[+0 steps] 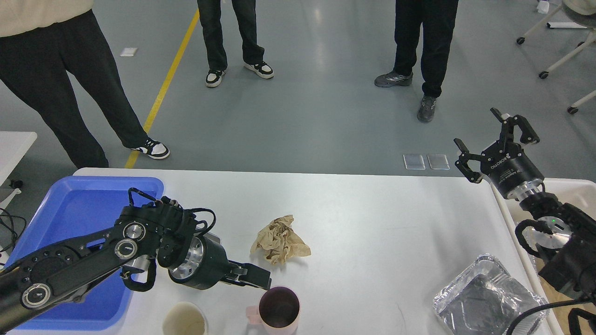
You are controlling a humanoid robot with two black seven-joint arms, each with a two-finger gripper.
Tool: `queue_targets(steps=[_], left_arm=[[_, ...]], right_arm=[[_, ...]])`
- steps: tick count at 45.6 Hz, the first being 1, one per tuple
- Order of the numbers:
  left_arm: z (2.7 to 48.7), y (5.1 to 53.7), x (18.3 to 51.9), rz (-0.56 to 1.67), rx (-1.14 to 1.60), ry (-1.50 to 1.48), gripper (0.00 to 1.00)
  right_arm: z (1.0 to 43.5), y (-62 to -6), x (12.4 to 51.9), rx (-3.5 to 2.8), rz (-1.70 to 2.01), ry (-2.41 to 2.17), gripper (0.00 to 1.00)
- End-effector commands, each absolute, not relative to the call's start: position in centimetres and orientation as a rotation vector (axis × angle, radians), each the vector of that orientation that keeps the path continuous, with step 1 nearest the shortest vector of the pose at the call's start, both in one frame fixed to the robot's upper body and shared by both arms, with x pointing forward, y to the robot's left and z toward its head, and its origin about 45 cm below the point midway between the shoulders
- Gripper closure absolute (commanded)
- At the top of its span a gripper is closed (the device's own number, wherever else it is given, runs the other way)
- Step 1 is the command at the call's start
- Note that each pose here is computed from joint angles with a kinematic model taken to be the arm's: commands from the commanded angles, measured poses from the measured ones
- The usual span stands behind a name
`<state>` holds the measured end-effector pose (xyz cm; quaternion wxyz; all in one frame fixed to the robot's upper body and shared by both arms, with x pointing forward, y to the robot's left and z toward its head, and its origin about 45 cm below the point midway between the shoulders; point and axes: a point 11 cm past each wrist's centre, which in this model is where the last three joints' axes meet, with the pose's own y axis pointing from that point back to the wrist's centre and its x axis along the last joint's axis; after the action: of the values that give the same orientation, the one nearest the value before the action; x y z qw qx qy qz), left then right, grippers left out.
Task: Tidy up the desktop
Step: 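Reach the left gripper out to the pink mug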
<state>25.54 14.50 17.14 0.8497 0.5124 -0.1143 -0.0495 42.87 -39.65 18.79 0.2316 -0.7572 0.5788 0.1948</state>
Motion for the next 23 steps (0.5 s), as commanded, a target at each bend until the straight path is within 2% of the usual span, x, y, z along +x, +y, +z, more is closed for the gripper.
queue_targets(steps=[1,12,23], left_arm=[[16.3,13.9,25.6,-0.135,1.119,-0.272,0.08],[14.6,11.9,25.3,-0.175,1.145,-0.300,0.12],[13.7,10.5,24.4,-0.241,1.161,-0.326,0.22]], right_arm=[[18.8,-39.9,42.7,-2.080,0.533,1.598,0.00],[18.8,-40.1,42.6,-2.078,0.531,1.599,0.00],[18.9,-40.4,42.6,-2.077,0.524,1.605,0.00]])
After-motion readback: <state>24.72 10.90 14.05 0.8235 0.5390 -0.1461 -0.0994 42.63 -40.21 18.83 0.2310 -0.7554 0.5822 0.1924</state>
